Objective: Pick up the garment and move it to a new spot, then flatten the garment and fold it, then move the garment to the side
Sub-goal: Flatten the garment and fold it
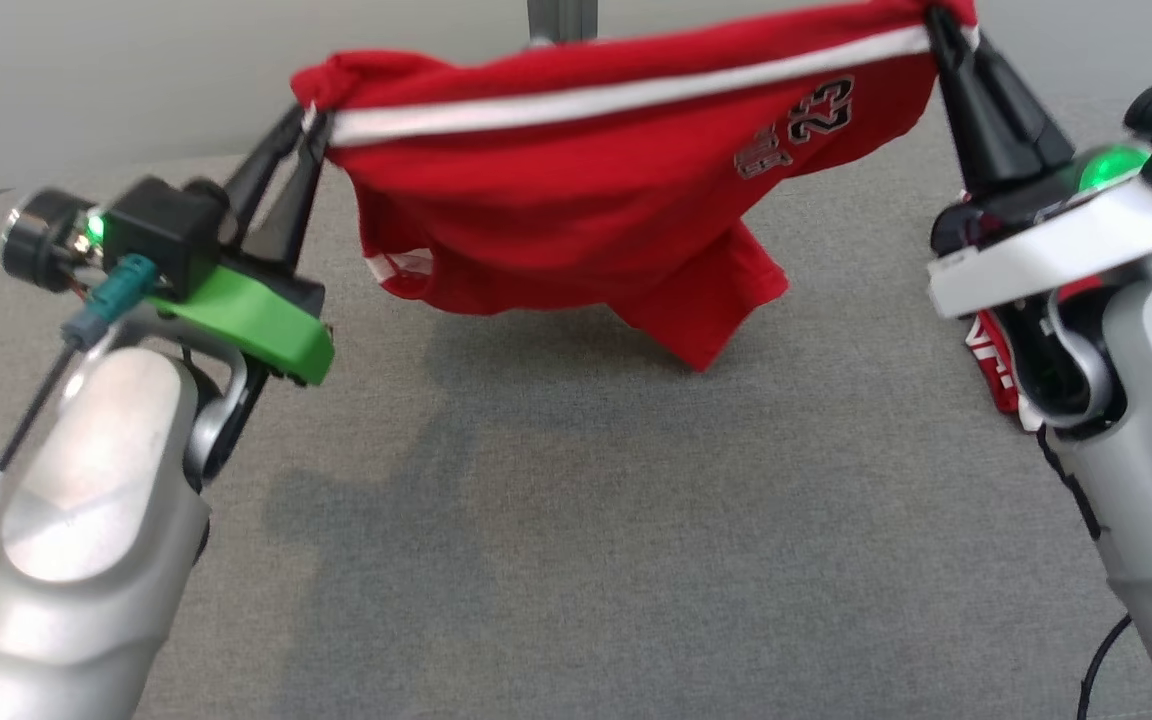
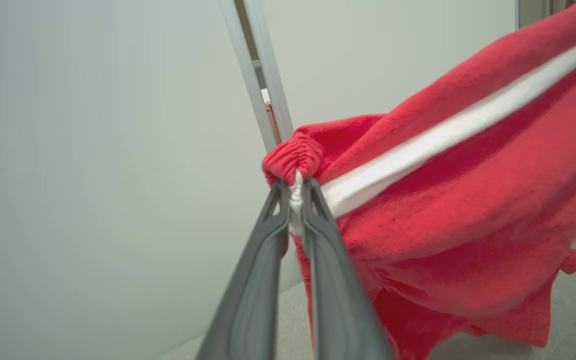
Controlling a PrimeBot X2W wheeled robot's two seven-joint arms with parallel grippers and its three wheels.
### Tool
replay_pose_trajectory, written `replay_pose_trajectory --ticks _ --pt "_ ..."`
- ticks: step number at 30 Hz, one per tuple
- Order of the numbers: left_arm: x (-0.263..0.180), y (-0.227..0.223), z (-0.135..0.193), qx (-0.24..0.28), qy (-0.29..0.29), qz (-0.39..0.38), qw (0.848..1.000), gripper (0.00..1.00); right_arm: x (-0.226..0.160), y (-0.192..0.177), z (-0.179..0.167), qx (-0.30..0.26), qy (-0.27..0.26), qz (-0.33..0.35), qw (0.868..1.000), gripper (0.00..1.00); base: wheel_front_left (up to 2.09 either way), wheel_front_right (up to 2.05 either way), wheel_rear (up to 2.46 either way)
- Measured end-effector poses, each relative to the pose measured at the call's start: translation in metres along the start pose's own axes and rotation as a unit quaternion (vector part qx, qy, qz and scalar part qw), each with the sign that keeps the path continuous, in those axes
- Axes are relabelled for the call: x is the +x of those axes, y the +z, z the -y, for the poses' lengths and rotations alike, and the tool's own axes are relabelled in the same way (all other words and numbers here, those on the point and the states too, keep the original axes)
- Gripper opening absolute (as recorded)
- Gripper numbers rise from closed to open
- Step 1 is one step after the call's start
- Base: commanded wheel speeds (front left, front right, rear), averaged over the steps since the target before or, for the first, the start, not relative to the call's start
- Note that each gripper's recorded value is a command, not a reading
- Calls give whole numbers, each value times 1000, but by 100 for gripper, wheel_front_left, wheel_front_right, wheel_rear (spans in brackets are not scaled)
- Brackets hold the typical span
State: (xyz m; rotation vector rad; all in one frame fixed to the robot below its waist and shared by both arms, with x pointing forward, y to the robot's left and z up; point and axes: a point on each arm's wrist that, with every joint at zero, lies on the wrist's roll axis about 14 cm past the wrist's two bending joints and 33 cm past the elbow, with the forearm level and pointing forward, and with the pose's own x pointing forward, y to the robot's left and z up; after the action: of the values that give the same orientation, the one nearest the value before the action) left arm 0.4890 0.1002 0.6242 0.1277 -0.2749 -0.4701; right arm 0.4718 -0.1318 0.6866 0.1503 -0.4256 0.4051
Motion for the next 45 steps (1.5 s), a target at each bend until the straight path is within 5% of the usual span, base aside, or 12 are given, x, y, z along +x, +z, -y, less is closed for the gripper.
replay_pose_trajectory --ticks 5,9,20,30,36,40,45 --pt "5 75 -13 -5 27 84 996 0 11 58 -5 -37 -5 61 997 0 0 0 0" --pt "-3 97 -12 -26 37 105 993 0 7 65 -12 -41 -12 59 997 0 0 0 0" --pt "9 56 -15 -73 34 33 996 0 22 20 -6 -41 -18 -15 999 0 0 0 0" --pt "107 21 -68 -69 45 -13 997 0 125 -20 31 -65 -11 -42 997 0 0 0 0" --pt "167 6 -109 -58 83 31 994 0 185 -39 68 -104 -32 -1 994 0 0 0 0" --pt "191 -24 -119 -68 99 42 992 0 201 -77 90 -102 -51 -1 993 0 0 0 0" --pt "196 -126 -113 -111 120 -16 986 0 183 -193 111 -68 -79 -97 990 0 0 0 0"
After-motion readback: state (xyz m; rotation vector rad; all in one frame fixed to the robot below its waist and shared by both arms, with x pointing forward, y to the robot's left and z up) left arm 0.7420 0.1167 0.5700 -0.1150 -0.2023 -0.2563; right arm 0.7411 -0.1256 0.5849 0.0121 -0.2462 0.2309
